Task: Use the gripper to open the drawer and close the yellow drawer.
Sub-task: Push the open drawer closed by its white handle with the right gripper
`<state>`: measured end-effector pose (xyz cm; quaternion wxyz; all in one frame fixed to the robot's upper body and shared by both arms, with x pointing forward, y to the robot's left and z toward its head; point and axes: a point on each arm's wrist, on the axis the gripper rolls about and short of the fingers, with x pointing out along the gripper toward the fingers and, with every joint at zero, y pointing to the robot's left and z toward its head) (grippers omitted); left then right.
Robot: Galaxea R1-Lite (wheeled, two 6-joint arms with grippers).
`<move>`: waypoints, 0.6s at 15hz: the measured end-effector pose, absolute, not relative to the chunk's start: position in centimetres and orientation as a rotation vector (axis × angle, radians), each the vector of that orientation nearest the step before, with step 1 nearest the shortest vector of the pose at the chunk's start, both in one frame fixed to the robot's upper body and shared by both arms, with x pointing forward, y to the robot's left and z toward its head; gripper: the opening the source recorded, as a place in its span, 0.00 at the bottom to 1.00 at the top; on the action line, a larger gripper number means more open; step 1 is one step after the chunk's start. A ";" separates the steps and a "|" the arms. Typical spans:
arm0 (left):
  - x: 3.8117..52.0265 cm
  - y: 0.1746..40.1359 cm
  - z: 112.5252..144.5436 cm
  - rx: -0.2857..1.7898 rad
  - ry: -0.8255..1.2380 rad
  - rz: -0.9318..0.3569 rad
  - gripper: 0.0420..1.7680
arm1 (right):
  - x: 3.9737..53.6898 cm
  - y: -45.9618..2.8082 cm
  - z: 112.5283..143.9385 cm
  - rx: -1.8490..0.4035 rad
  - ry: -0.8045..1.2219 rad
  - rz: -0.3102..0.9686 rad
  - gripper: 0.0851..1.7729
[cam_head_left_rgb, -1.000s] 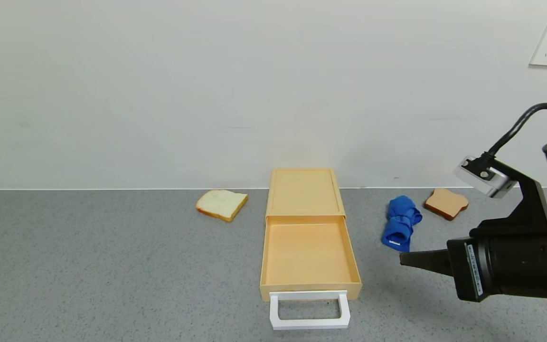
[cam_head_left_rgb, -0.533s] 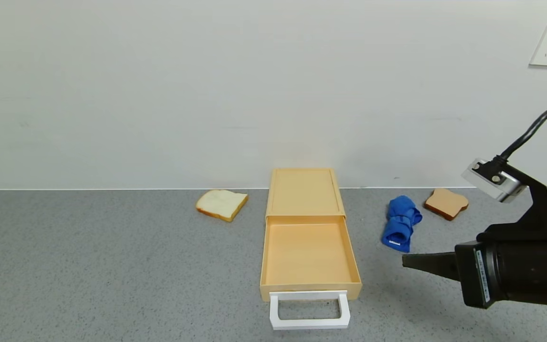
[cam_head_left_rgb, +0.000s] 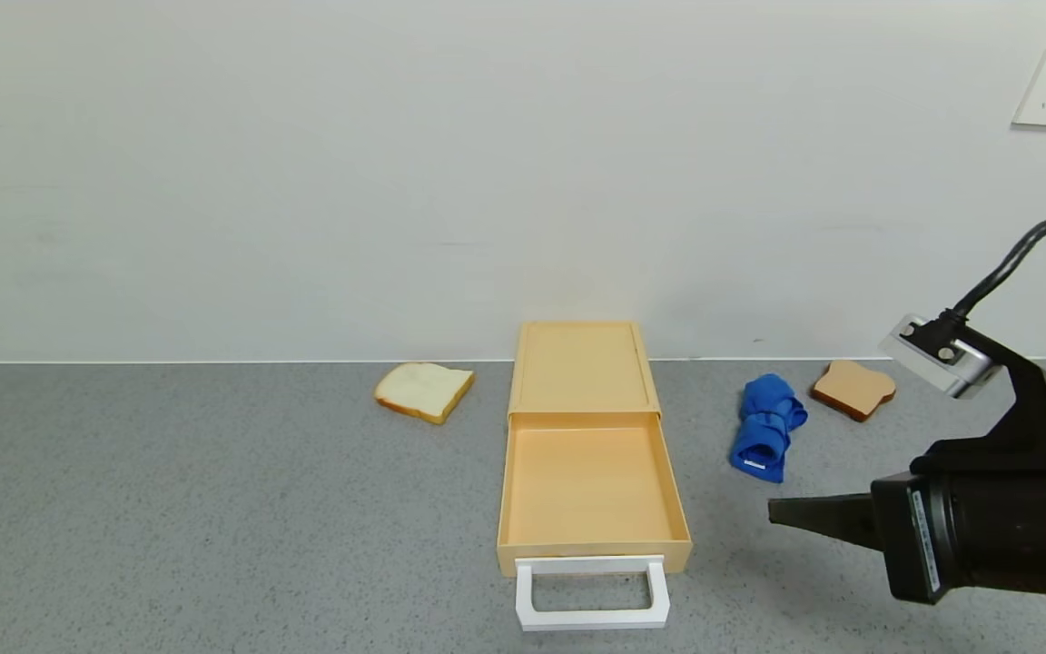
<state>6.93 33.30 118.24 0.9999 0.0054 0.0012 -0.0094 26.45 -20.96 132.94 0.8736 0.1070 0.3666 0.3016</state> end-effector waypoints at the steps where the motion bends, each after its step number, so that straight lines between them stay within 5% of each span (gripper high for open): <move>1: 6.9 33.3 118.2 0.011 0.003 -0.019 0.98 | 26.3 -20.9 132.7 0.218 0.772 0.631 0.02; 9: 6.9 33.3 118.2 0.011 0.003 -0.018 0.98 | 26.5 -19.8 131.1 0.185 0.843 0.644 0.02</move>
